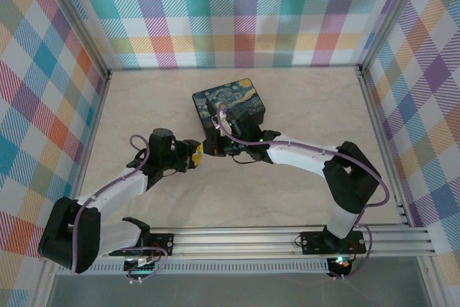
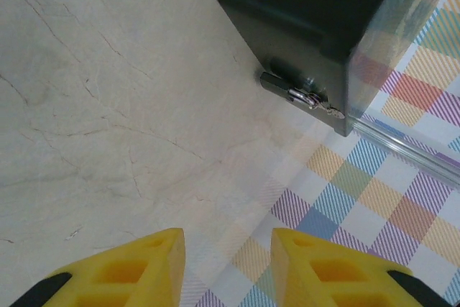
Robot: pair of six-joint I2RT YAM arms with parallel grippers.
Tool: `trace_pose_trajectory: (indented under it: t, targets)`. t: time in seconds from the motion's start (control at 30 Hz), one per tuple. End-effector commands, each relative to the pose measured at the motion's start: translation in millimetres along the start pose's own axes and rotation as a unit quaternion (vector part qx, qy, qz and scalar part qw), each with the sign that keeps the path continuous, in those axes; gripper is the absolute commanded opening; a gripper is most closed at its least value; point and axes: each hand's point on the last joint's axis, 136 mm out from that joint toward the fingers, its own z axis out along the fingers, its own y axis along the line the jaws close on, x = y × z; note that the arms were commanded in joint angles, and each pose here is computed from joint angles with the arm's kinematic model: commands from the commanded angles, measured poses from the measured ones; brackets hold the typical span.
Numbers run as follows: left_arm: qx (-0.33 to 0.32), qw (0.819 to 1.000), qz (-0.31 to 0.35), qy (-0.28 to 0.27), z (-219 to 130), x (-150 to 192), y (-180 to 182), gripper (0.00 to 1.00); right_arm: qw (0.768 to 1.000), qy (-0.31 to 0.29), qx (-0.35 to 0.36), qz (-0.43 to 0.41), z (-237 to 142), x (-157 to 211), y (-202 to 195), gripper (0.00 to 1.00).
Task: Unlock the padlock with the key
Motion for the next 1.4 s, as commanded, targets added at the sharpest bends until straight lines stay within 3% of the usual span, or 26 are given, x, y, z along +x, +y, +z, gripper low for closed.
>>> trace_pose_trajectory:
  t: [0.0, 0.7, 1.37]
  targets:
    - [0.017, 1.000, -0.006, 0.024, 2, 7, -6, 0.36, 0.999, -0.017, -0.017, -0.022, 4, -13, 8, 0.06]
    - [0.022, 0.999, -0.019, 0.026, 6, 6, -11, 0.27, 1.000, -0.018, -0.014, -0.020, 7, -11, -6, 0.06]
    - [0.011, 0.999, -0.018, 0.027, 10, 4, -13, 0.01, 1.000, -0.020, -0.007, -0.008, -1, -13, -18, 0.06]
